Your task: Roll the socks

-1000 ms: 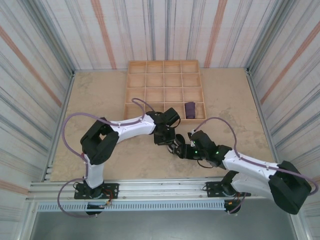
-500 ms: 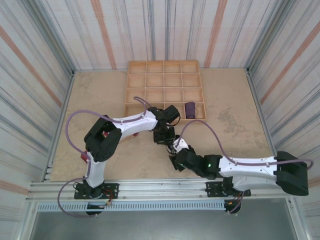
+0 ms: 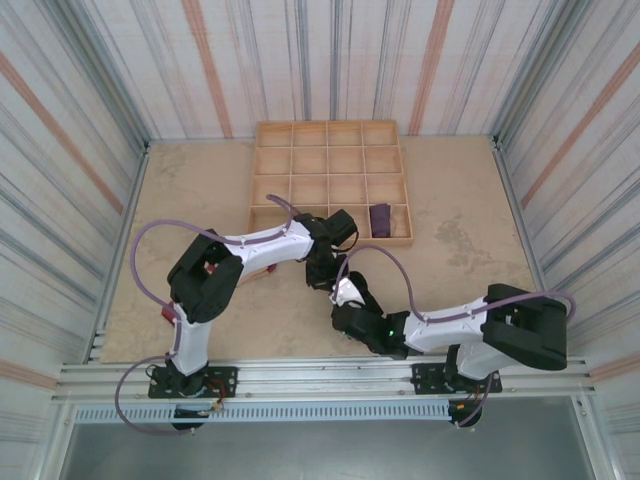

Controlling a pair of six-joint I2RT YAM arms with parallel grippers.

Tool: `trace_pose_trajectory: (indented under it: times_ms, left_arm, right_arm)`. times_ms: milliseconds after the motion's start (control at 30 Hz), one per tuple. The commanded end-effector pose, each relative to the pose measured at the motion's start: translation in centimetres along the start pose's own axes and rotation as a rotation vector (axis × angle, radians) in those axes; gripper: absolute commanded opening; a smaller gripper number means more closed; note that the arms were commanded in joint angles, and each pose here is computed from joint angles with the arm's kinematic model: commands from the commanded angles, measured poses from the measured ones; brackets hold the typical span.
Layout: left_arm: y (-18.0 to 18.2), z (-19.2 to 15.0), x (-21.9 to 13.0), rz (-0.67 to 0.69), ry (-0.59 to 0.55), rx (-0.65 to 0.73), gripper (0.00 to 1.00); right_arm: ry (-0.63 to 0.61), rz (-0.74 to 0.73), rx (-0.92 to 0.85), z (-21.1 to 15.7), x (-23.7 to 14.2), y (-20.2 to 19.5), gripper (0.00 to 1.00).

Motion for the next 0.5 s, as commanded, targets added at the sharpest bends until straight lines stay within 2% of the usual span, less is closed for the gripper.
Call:
trace_pose_trajectory:
  times_ms: [0, 100, 200, 300, 367, 433, 467]
  left_arm:
    - [2.9, -0.9, 1.7, 0.105, 0.065, -0.032, 0.13]
    - [3.1, -0.9, 1.5, 0.094, 0.058, -0.035, 0.14]
    - [3.3, -0.9, 1.4, 0.083, 0.056, -0.039, 0.16]
    - [3.4, -0.8, 1.3, 0.068, 0.046, -0.042, 0.24]
    - [3.3, -0.8, 1.0, 0.055, 0.031, -0.043, 0.33]
    - [3.3, -0.7, 0.6, 0.026, 0.013, -0.049, 0.49]
    - [3.3, -0.6, 0.4, 0.004, -0.002, -0.06, 0.54]
  right_arm:
    - [0.024, -0.041, 0.02, -1.2, 0.6, -0.2, 0.61]
    - [0.068, -0.062, 0.042, -2.6, 0.8, -0.4, 0.49]
    - [0.079, -0.05, 0.08, -3.0, 0.6, -0.5, 0.26]
    - [0.113, 0.001, 0.155, -3.2, 0.6, -0.8, 0.09]
    - [0.128, 0.041, 0.222, -3.5, 0.4, -1.0, 0.02]
    - [0.163, 0.089, 0.305, -4.1, 0.4, -1.3, 0.0]
    - [0.179, 0.112, 0.349, -4.5, 0.4, -1.4, 0.0]
Point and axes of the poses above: each hand's point on the last joint's axis, 136 mm out from that joint toward the fingers, its own x axis out along the fingers, its own y axis along the line the jaws close on, z = x × y, the point moved 5 cm from there along -x, back along the fingers, and after that the axes turned 4 degrees about -x, right-handed, at the moved point
